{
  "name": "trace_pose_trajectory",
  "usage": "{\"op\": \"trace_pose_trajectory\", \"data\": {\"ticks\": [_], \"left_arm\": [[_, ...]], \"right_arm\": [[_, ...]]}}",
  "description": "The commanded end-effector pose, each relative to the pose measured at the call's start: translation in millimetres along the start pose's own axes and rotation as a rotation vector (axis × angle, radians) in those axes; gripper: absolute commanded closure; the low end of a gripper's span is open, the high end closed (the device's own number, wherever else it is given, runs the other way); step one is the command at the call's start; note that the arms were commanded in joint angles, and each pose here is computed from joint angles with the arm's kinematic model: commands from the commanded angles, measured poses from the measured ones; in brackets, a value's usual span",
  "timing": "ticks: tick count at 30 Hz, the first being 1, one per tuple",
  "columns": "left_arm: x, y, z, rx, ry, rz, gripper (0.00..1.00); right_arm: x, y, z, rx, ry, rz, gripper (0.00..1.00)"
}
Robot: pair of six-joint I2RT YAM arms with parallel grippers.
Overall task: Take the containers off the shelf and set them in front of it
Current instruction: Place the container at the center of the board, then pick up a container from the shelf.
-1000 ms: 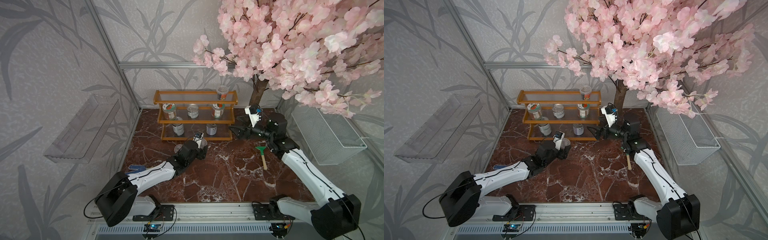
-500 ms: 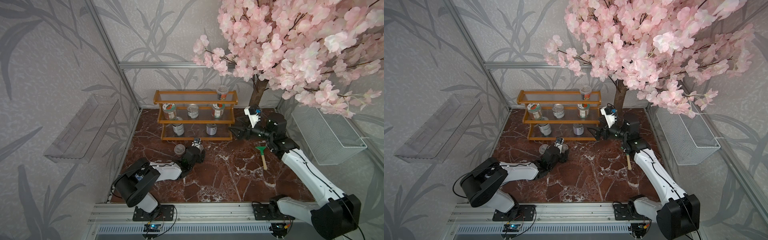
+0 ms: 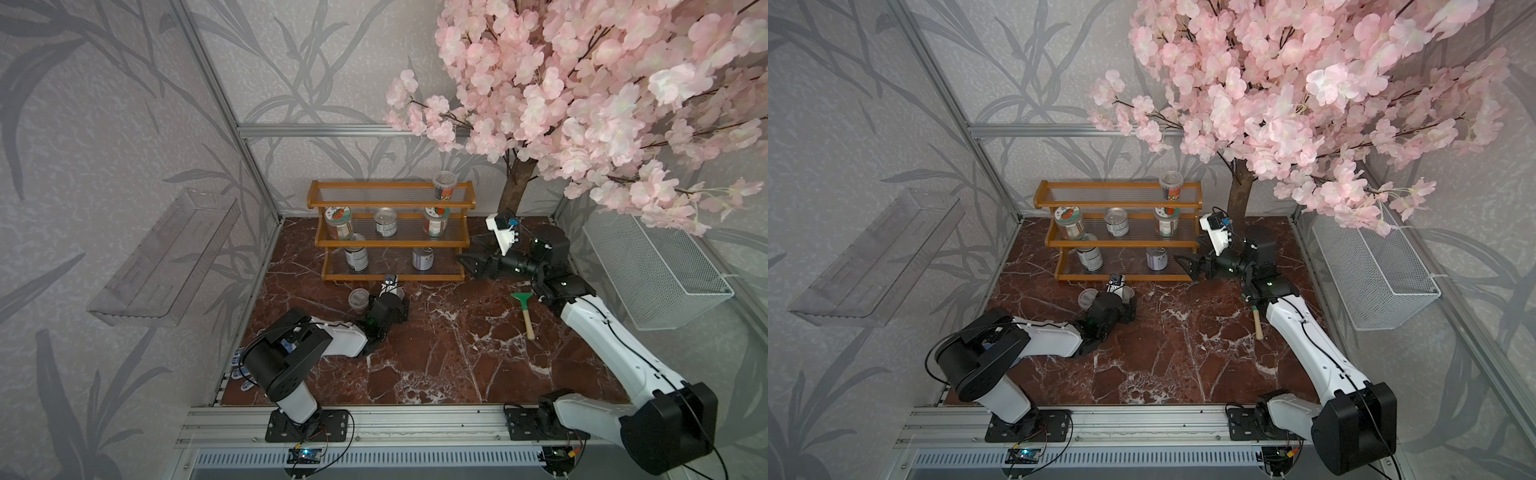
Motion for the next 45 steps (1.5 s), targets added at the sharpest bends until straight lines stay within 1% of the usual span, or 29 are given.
{"op": "trace_pose_trajectory", "data": {"ticks": [1, 4, 8, 10, 16, 20, 23, 26, 28, 30, 32, 33, 36, 40, 42, 45], "left_arm": [[-4, -2, 2, 0.019, 0.001, 0.006, 0.16], [-2, 1, 1, 0.020, -0.006, 0.007, 0.11], [1, 5, 4, 0.004, 0.010, 0.006, 0.07], [5, 12, 4, 0.001, 0.012, -0.002, 0.06], [19, 44, 5, 0.011, -0.007, -0.045, 0.00], [36, 66, 8, 0.004, -0.017, -0.071, 0.00], [53, 89, 12, -0.013, -0.029, -0.099, 0.00], [69, 118, 19, -0.011, -0.052, -0.161, 0.00], [74, 137, 26, 0.011, -0.089, -0.177, 0.00], [80, 158, 31, 0.018, -0.137, -0.205, 0.00], [85, 174, 35, 0.035, -0.215, -0.248, 0.00], [88, 181, 38, 0.044, -0.247, -0.270, 0.00], [90, 195, 47, 0.045, -0.307, -0.296, 0.00], [95, 205, 58, 0.047, -0.318, -0.326, 0.00], [96, 208, 63, 0.060, -0.335, -0.331, 0.00], [98, 212, 66, 0.068, -0.343, -0.350, 0.00]], "right_arm": [[0, 3, -1, 0.011, -0.006, -0.005, 0.01], [0, 5, -1, 0.017, -0.011, -0.003, 0.01], [-1, 5, -2, 0.011, -0.010, -0.003, 0.01], [-1, 5, -3, 0.012, -0.011, -0.004, 0.01], [-2, 8, -4, -0.004, -0.020, -0.030, 0.01], [-2, 11, -4, -0.010, -0.023, -0.051, 0.01], [-2, 16, -5, -0.021, -0.040, -0.080, 0.01], [-3, 26, -8, -0.038, -0.078, -0.118, 0.01], [-5, 32, -11, -0.041, -0.115, -0.138, 0.01], [-8, 42, -15, -0.044, -0.158, -0.154, 0.01], [-15, 50, -16, -0.027, -0.184, -0.150, 0.01], [-19, 53, -18, -0.021, -0.219, -0.151, 0.01], [-35, 62, -21, 0.003, -0.271, -0.137, 0.01], [-55, 77, -27, 0.047, -0.336, -0.107, 0.01], [-63, 80, -37, 0.049, -0.394, -0.079, 0.01], [-75, 85, -49, 0.083, -0.446, -0.060, 0.01]]}}
Point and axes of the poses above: each gripper's point midway between its finger pads, its own x axis back along the fingers, its own z axis along the line the jaws close on, y = z × x, the point moved 9 cm from there along x, back along the fingers, and after that the axes turned 8 degrees about -x, right-handed, at the moved point
